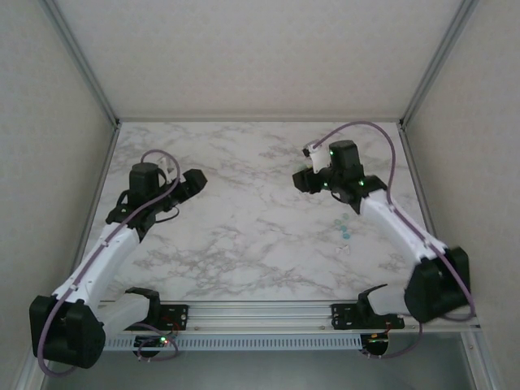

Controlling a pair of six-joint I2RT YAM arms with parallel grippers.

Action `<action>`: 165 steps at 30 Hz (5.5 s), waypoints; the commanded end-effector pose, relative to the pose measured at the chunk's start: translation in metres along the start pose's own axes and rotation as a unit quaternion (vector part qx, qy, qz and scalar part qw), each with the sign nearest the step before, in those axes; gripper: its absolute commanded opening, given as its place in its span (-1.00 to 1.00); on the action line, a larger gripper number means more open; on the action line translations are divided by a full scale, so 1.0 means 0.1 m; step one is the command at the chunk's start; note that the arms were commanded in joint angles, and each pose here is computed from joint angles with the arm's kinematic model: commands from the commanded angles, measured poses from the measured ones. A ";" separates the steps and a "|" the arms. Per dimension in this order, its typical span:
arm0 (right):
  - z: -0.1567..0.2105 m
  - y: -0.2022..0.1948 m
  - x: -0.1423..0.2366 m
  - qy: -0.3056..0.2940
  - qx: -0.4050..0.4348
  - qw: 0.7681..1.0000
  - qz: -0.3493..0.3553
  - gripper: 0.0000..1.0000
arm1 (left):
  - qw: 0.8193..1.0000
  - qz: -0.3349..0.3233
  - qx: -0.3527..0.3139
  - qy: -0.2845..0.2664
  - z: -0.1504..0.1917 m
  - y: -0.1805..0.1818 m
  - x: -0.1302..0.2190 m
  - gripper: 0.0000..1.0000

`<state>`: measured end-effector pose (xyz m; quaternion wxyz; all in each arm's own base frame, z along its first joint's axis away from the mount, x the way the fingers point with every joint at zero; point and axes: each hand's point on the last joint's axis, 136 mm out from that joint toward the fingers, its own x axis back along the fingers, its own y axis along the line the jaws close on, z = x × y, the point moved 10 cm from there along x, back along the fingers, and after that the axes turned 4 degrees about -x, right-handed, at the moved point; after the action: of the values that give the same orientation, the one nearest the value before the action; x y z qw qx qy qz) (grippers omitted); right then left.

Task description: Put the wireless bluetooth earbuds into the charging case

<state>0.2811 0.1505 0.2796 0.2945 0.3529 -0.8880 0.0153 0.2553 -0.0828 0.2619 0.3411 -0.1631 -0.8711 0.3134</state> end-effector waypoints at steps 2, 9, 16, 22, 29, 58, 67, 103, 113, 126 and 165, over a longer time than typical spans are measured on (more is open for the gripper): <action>-0.04 0.32 0.09 -0.102 0.167 0.977 -0.083 -0.31 | 0.994 0.107 -0.030 0.002 -0.17 -0.56 0.05 0.65; -0.02 0.63 0.09 -0.108 0.281 0.947 -0.112 -0.35 | 0.982 0.171 -0.072 0.047 -0.06 -1.10 -0.07 0.50; -0.06 0.71 0.05 -0.122 0.297 0.940 -0.115 -0.37 | 0.966 0.224 -0.094 0.089 0.13 -1.38 -0.27 0.47; -0.07 0.72 0.00 -0.115 0.296 0.940 -0.121 -0.37 | 0.959 0.232 -0.114 0.113 0.22 -1.55 -0.38 0.54; -0.09 0.72 0.00 -0.125 0.284 0.943 -0.120 -0.36 | 0.954 0.224 -0.133 0.149 0.28 -1.61 -0.45 0.40; 0.07 0.57 0.17 -0.212 0.249 0.935 -0.140 0.10 | 0.954 0.274 0.003 0.124 0.24 -1.73 -0.31 -0.82; -0.12 0.52 0.27 -0.250 0.238 0.923 -0.168 0.14 | 0.950 0.279 0.034 0.135 0.24 -1.71 -0.33 -0.83; -0.27 0.52 0.22 -0.236 0.259 0.917 -0.191 0.01 | 0.945 0.296 0.038 0.135 0.15 -1.73 -0.30 -0.82; -0.31 0.52 0.25 -0.248 0.259 0.915 -0.186 -0.10 | 0.947 0.291 0.031 0.135 0.15 -1.73 -0.27 -0.80; -0.38 0.53 0.28 -0.121 0.177 0.929 -0.300 -0.39 | 0.964 0.190 -0.184 0.011 0.02 -1.59 0.13 0.60; -0.38 0.67 0.31 -0.102 0.249 0.895 -0.356 -0.37 | 0.773 0.390 -0.499 -0.012 0.35 -1.58 -0.03 -0.12</action>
<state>0.2447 0.1898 0.3371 0.1153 0.7020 -0.6978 0.0837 0.2230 -0.2162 0.3264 0.0835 -0.6111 -0.7845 -0.0643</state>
